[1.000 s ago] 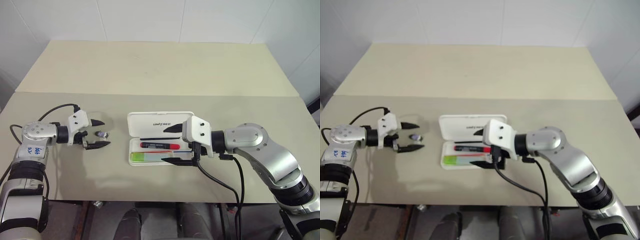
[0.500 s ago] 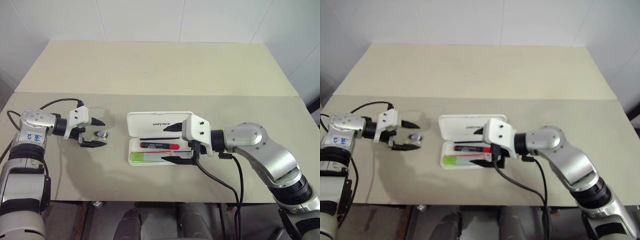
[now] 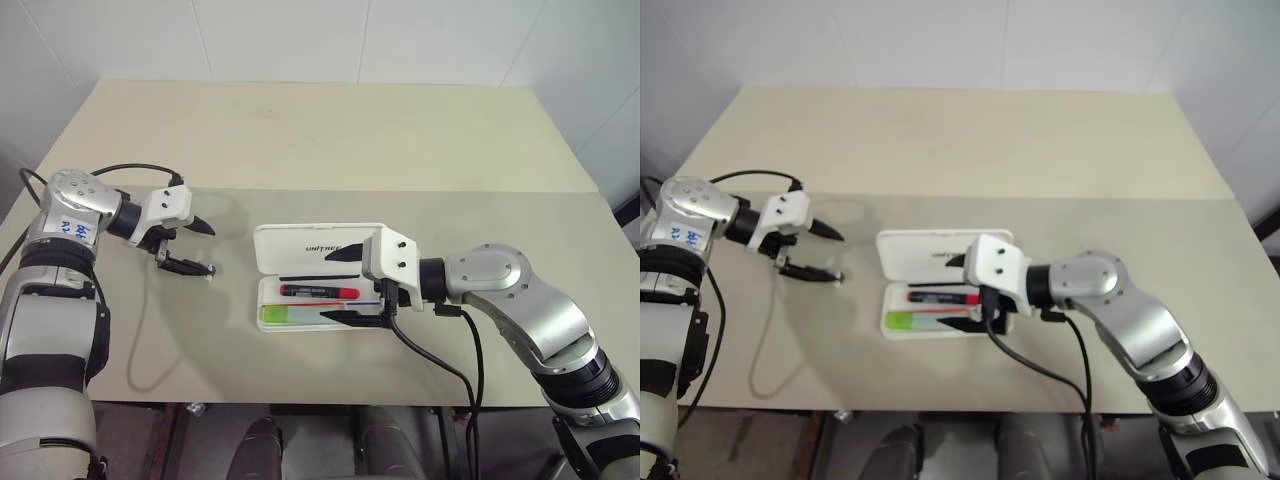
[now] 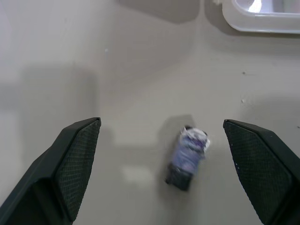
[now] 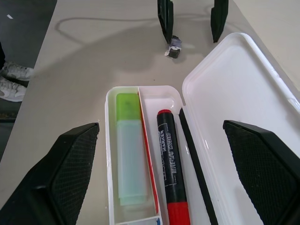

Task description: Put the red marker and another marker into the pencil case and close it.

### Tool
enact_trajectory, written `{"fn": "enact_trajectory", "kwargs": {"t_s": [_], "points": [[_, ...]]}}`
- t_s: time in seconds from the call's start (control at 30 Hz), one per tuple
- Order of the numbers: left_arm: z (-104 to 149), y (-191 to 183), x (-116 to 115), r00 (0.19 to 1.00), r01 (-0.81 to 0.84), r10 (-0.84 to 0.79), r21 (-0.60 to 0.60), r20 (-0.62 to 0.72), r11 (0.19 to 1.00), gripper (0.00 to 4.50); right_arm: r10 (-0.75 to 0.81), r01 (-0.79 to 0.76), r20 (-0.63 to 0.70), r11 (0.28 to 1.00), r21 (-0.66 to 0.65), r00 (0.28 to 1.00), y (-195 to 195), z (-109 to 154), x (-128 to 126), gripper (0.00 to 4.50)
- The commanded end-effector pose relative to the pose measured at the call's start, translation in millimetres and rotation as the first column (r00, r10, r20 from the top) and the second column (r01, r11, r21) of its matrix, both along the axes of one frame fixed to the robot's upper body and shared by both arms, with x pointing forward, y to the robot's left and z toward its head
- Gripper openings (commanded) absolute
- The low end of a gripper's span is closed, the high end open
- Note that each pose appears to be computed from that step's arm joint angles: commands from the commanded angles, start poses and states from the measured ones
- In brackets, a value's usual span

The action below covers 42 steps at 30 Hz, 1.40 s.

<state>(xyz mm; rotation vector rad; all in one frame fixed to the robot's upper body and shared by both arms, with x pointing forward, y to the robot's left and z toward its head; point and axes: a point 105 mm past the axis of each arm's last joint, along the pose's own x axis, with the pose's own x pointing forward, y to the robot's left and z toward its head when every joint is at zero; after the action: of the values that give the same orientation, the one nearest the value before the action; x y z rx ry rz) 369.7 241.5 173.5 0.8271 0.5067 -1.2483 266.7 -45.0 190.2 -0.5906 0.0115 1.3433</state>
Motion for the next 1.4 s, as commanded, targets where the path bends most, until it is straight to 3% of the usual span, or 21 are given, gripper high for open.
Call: {"fn": "enact_trajectory", "kwargs": {"t_s": [0.03,0.67,0.77,1.13,1.27,1.4], "points": [[5.3,-1.5,-9.0,0.994,0.085,-0.080,0.054,-0.078,0.995,4.50,0.023,-0.024,0.051,1.000,0.009,0.998,1.3,11.0,-3.0,4.48],[-9.8,18.7,-19.1,0.982,0.114,-0.072,0.245,-0.174,0.963,4.50,0.017,-0.017,0.048,1.000,0.010,0.999,1.9,10.1,-4.1,4.48],[-12.9,17.3,-19.2,0.980,0.122,-0.077,0.248,-0.182,0.961,3.95,0.015,-0.015,0.049,1.000,0.012,0.999,2.0,10.2,-4.2,4.50],[-19.3,11.6,-19.2,0.977,0.155,-0.111,0.242,-0.183,0.958,0.52,0.002,-0.003,0.053,1.000,0.011,0.999,-0.3,11.8,-3.1,4.50],[-19.3,10.5,-19.0,0.977,0.153,-0.113,0.228,-0.179,0.962,0.38,0.000,-0.001,0.053,1.000,0.010,0.999,-0.8,11.9,-2.9,4.50],[-1.7,-9.6,-9.6,0.987,0.154,-0.149,0.071,-0.066,0.985,0.38,-0.017,0.017,0.048,1.000,-0.003,0.999,-11.6,9.9,-3.3,4.50]]}}
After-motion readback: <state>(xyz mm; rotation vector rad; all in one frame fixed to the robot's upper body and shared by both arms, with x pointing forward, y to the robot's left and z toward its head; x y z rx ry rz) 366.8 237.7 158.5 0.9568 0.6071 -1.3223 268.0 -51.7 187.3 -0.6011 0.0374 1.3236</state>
